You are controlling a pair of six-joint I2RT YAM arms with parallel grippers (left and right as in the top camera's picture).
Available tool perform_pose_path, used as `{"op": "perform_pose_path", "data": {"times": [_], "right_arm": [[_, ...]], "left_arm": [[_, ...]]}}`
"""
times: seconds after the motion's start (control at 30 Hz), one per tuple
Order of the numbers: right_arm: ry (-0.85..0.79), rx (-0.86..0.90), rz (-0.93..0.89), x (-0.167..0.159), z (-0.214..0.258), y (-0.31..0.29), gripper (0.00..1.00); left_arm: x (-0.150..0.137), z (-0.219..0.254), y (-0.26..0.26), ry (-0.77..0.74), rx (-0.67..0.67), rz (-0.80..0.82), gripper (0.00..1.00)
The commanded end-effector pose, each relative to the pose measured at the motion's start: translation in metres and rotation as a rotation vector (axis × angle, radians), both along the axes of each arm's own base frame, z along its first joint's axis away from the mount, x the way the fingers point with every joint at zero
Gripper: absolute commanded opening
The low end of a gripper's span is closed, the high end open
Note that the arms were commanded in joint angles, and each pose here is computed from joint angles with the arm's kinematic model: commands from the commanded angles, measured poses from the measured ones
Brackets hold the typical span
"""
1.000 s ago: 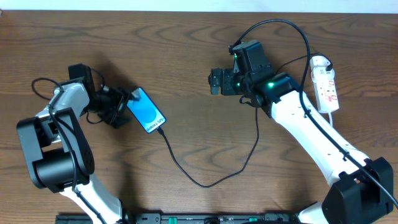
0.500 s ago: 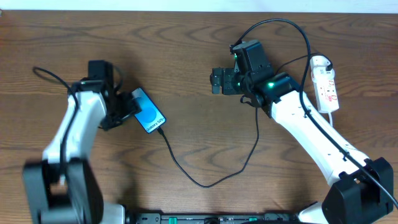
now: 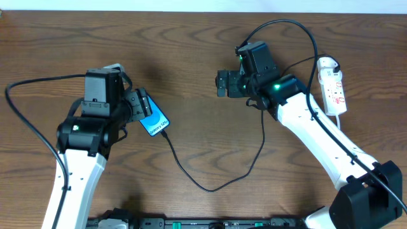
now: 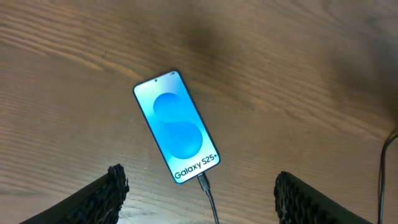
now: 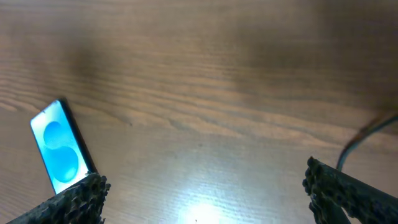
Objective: Plug charger to phone and switch on socket
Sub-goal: 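Lower the phone flat onto the table with the left gripper, then move the right gripper right to the white power strip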
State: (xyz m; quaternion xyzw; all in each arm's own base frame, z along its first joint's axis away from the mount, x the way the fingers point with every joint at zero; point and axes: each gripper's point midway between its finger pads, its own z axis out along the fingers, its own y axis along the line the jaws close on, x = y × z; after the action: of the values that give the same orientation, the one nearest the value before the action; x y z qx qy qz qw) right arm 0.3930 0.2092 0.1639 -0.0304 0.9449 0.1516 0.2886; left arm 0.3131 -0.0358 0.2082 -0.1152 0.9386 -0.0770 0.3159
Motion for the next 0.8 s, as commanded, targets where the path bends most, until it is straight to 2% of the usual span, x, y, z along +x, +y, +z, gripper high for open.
{"op": "perform_pose_path", "data": {"times": [0.0,0.2,0.43,0.63,0.77], "right_arm": [[-0.017,-0.015,0.005,-0.002,0.007,-0.002,0.99],[0.026,-0.009,0.021,-0.009,0.002,-0.004,0.99],[0.156,0.113,0.125,-0.019,0.013,-0.031,0.99],[0.157,0.081,0.027,-0.006,0.050,-0.106,0.99],[0.090,0.068,-0.087,0.006,0.083,-0.179,0.99]], "left_arm": [[0.000,0.004,0.003,-0.010,0.024,0.001,0.78],[0.001,0.000,0.003,0.000,0.025,0.001,0.78],[0.001,0.000,0.003,0.001,0.025,0.001,0.78],[0.001,0.000,0.003,0.001,0.025,0.001,0.78],[0.001,0.000,0.003,0.001,0.025,0.001,0.78]]}}
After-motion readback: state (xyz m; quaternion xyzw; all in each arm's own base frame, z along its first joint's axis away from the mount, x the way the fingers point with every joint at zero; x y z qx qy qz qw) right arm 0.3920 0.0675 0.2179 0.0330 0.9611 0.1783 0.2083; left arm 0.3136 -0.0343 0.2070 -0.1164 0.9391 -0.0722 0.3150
